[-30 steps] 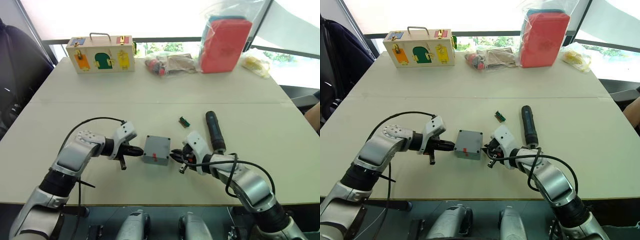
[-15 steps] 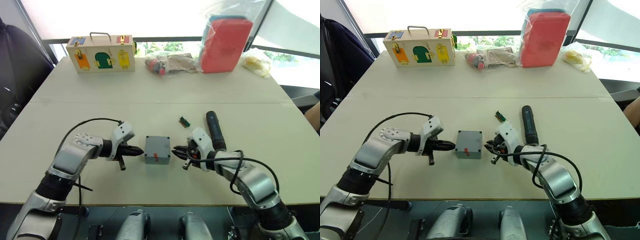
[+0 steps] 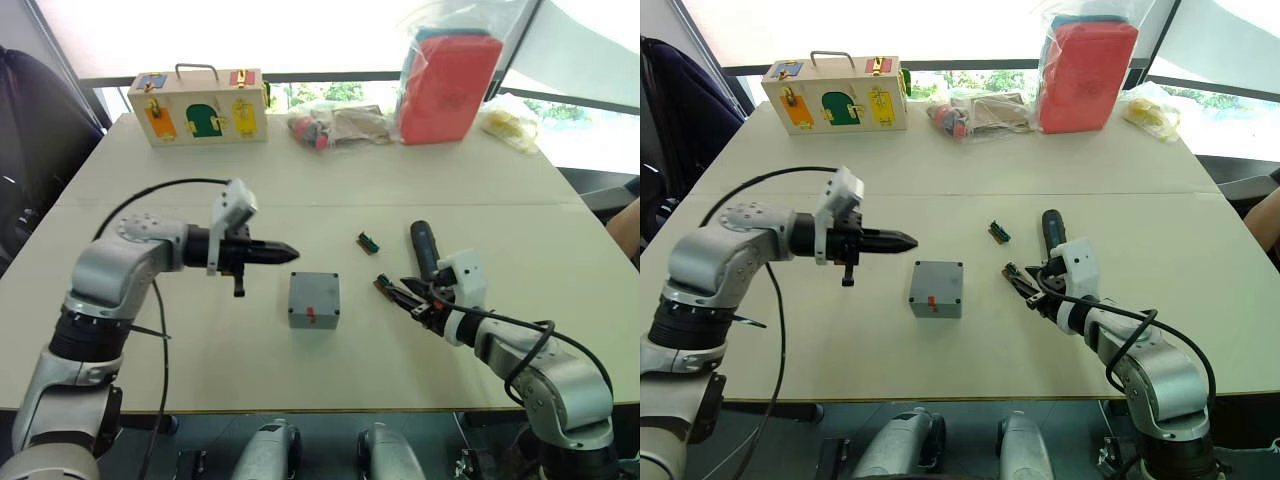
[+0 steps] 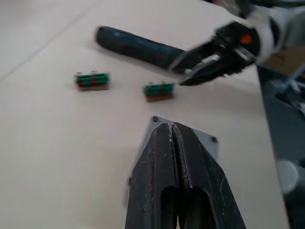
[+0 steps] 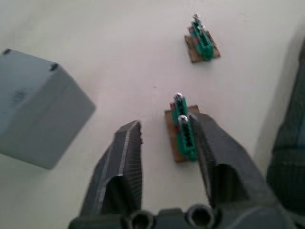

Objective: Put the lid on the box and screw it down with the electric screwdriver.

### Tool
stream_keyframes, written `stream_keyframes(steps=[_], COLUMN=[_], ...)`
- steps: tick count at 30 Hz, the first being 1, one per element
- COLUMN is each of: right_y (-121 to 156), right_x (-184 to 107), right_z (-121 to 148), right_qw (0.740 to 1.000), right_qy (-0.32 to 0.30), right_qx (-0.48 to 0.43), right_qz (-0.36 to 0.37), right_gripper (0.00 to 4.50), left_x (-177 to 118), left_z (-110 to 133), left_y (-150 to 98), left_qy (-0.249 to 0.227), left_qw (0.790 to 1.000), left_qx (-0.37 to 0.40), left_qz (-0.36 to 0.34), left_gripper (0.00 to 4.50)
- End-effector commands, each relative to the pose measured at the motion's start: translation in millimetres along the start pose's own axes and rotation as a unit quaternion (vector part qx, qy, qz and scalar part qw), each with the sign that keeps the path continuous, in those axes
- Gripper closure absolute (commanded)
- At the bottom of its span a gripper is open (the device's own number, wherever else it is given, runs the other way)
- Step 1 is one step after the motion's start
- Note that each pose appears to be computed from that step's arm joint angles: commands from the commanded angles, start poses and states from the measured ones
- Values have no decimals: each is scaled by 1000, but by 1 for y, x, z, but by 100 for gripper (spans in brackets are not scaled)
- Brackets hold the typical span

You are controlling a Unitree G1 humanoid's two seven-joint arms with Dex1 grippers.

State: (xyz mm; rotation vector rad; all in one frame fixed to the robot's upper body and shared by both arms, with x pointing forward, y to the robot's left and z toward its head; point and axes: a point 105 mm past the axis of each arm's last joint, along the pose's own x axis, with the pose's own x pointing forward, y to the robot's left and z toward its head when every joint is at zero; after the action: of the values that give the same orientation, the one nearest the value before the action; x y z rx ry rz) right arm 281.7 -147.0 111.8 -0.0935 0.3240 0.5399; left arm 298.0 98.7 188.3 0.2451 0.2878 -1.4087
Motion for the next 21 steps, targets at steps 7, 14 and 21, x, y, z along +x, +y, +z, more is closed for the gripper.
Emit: stream_keyframes(steps=[7, 14, 21], right_y=[-1, -8, -12], right_x=[5, 11, 15], right_z=[5, 5, 7], right_qw=[1000, 999, 999], right_qy=[-15, -11, -14], right_qx=[-19, -35, -30], right_qz=[-8, -24, -24], right_gripper=[16, 179, 179], left_x=[9, 13, 12], left_z=[12, 8, 0], left_y=[-4, -5, -3], left_qy=[45, 45, 52], left_qw=[994, 994, 994], left_qx=[98, 101, 101], left_qz=[-23, -18, -5], left_gripper=[450, 450, 450])
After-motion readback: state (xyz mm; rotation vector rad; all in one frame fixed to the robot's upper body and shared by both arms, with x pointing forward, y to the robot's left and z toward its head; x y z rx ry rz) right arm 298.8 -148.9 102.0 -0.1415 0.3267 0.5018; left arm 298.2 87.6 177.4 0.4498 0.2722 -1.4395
